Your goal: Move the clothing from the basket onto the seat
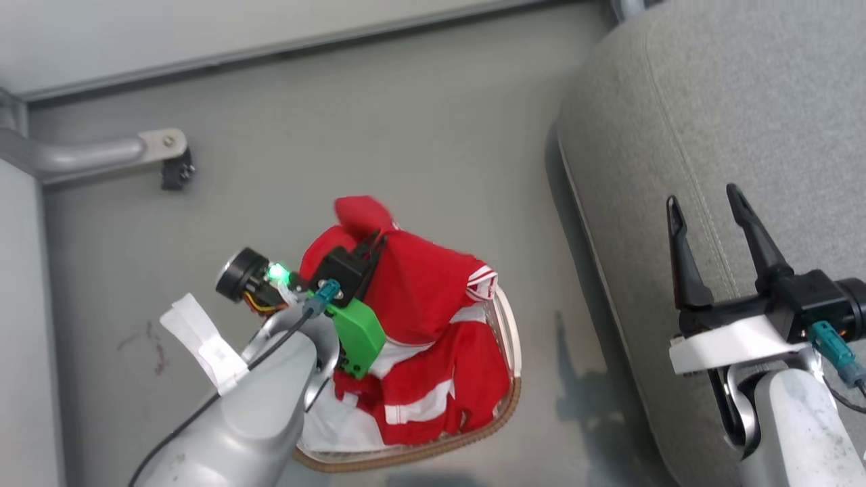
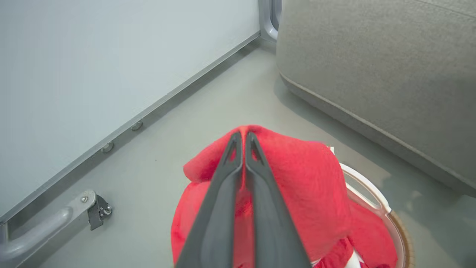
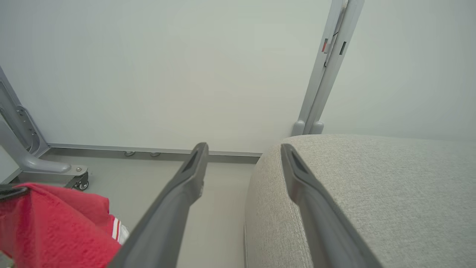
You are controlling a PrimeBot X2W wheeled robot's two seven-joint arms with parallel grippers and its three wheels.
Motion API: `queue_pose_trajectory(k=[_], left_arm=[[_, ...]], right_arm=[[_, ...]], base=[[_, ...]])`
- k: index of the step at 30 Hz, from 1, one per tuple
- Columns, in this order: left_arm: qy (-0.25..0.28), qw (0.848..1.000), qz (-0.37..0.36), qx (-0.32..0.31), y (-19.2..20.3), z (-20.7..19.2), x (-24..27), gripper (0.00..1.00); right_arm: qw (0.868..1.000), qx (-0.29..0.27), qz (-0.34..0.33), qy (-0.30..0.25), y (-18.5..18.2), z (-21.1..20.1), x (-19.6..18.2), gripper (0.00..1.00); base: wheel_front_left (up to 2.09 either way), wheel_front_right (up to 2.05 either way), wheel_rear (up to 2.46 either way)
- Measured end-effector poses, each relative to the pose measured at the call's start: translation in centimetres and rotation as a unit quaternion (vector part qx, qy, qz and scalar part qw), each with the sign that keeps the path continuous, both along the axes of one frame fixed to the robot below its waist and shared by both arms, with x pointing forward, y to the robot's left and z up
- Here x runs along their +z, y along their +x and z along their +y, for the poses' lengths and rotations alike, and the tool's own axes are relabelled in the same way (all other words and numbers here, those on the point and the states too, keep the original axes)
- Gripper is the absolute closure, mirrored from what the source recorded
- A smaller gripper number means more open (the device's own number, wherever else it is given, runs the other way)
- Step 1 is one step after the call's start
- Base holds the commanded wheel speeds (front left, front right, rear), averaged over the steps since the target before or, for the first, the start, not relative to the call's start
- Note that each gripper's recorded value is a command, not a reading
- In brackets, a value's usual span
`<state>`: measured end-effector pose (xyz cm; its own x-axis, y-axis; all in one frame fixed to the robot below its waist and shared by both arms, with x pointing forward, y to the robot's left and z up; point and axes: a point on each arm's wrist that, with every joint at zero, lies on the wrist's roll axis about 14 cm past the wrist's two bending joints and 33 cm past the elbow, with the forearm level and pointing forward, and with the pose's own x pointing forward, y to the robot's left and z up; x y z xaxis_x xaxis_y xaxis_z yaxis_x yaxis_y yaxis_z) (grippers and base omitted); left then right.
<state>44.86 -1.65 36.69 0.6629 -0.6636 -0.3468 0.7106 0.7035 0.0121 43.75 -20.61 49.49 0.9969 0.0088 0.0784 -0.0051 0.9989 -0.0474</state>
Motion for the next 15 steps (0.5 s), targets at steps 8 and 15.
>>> queue_pose_trajectory(k=[8, 15], left_arm=[[-0.013, 0.988, -0.154, -0.026, 2.2, 0.3, 11.0, 1.00], [-0.002, 0.957, -0.285, -0.056, 2.8, 0.4, 21.0, 1.00]], right_arm=[[0.999, 0.018, -0.030, 0.001, -1.8, 1.4, 2.7, 0.00], [0.997, 0.033, -0.063, 0.002, -3.0, 2.5, 5.2, 0.00]], base=[[0.00, 0.00, 0.00], [0.00, 0.00, 0.00]])
